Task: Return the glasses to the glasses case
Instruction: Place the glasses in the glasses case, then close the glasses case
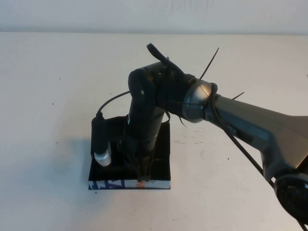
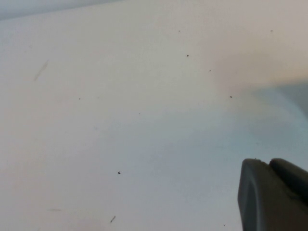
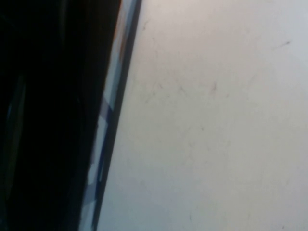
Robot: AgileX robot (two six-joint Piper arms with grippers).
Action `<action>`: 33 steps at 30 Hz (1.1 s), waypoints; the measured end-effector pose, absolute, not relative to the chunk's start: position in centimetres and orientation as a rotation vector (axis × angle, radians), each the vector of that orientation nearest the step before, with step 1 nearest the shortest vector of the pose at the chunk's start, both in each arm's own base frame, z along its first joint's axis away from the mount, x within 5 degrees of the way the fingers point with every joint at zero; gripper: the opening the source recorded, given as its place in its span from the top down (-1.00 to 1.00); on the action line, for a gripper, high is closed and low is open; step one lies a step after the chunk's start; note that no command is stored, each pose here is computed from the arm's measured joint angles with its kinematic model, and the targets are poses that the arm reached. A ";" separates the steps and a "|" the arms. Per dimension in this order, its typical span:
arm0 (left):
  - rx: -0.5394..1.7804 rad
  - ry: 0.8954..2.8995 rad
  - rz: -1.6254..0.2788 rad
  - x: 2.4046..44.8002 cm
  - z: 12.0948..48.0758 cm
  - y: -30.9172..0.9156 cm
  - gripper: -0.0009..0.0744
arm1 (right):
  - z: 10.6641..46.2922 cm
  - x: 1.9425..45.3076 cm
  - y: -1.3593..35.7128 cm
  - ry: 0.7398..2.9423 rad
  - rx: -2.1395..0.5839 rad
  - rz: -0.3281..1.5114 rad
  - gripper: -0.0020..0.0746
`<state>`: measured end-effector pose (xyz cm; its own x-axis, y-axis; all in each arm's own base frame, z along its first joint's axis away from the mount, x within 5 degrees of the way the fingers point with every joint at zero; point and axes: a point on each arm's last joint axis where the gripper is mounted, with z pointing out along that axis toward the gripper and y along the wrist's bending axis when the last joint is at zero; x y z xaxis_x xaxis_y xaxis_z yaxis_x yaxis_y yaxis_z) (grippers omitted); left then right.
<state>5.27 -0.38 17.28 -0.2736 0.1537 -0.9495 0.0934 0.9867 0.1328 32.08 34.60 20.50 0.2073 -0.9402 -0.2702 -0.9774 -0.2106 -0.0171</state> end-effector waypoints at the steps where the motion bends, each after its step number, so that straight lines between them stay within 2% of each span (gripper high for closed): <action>1: 0.180 1.851 0.058 5.3 17.3 -0.4 0.98 | 20.5 32.1 34.6 1.845 -2.291 0.299 0.78; 3: 0.180 1.851 0.058 5.3 17.3 -0.4 0.98 | 20.5 32.1 34.6 1.850 -2.288 0.300 0.63; 7: 0.180 1.851 0.058 5.3 17.3 -0.4 0.98 | 20.8 32.1 34.6 1.872 -2.265 0.299 0.19; 9: 0.180 1.851 0.058 5.3 17.3 -0.4 0.98 | 21.5 32.0 34.5 1.861 -2.255 0.295 0.08; 12: 0.180 1.851 0.058 5.3 17.3 -0.4 0.98 | 23.7 31.7 34.1 1.830 -2.223 0.279 0.06; 17: 0.180 1.851 0.058 5.3 17.3 -0.4 0.98 | 27.7 30.9 33.2 1.874 -2.085 0.266 0.21; 22: 0.180 1.851 0.058 5.3 17.3 -0.4 0.98 | 30.9 30.0 32.3 1.922 -1.960 0.277 0.57; 27: 0.180 1.851 0.058 5.3 17.3 -0.4 0.98 | 32.2 29.7 31.7 1.928 -1.926 0.250 0.90; 33: 0.180 1.851 0.058 5.3 17.3 -0.4 0.98 | 32.3 29.7 31.7 1.935 -1.920 0.246 0.97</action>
